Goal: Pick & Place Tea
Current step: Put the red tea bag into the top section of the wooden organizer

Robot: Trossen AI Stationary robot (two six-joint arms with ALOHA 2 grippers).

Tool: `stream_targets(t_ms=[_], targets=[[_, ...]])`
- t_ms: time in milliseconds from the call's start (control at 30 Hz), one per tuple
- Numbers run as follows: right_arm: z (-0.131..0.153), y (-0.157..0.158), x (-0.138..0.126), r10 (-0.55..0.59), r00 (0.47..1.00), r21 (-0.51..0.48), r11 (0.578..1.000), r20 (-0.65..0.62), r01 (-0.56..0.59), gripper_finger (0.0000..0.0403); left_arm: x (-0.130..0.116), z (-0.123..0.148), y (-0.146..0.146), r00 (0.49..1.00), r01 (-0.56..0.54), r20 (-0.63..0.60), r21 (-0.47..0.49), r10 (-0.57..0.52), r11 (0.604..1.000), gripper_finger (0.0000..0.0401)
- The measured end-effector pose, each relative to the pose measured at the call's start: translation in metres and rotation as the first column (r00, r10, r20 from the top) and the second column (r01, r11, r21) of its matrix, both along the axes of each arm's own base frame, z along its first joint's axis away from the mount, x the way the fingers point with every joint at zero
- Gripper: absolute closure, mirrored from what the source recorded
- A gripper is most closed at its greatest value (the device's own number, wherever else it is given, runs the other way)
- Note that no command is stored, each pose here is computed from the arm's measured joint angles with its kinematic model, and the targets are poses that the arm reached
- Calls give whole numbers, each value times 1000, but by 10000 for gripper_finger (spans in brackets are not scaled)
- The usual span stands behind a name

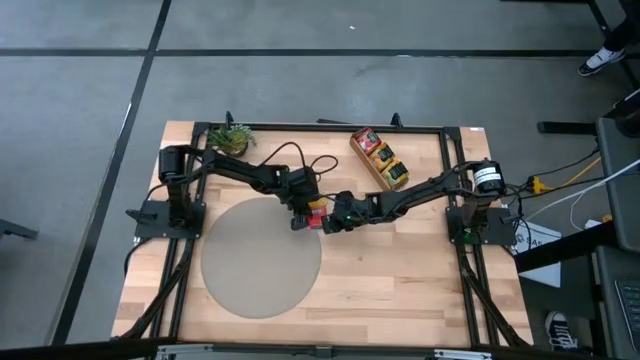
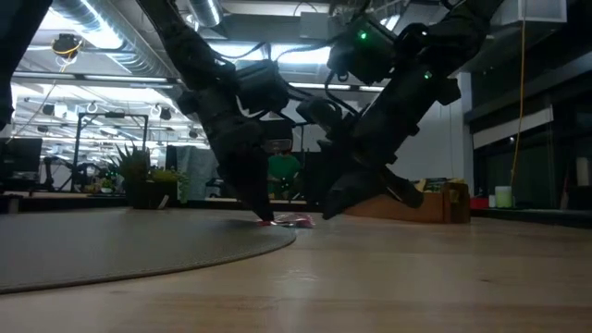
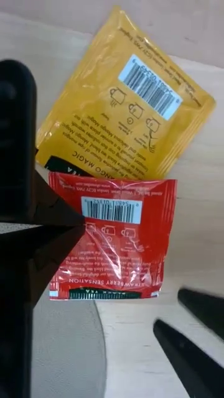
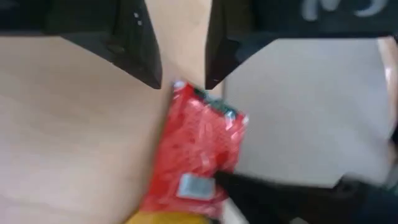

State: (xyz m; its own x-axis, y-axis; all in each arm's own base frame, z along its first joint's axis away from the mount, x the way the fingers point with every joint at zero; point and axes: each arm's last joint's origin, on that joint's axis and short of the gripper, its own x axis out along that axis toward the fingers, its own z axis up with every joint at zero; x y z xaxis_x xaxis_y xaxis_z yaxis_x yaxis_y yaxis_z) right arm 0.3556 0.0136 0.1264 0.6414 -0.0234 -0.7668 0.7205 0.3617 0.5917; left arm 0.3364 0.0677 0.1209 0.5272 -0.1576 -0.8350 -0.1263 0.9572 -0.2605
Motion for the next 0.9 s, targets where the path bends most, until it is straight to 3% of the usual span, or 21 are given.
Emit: stream_targets(t_ms=[233,367,700,900], targets=[[-7,-9,1,-67,998,34,997,-23,67,210,1,0,1,999,-23,21,-52,24,998,399],[-9,-11,3,-70,997,56,996,-16,71,190,2,1,1,999,-29,23,-61,30,998,399],[-19,-15,9,-60,998,113,992,26,57,215,4,3,8,994,-88,59,-108,95,990,399],[-19,-21,10,-72,997,114,991,30,68,253,3,3,12,993,-97,59,-112,105,989,399]])
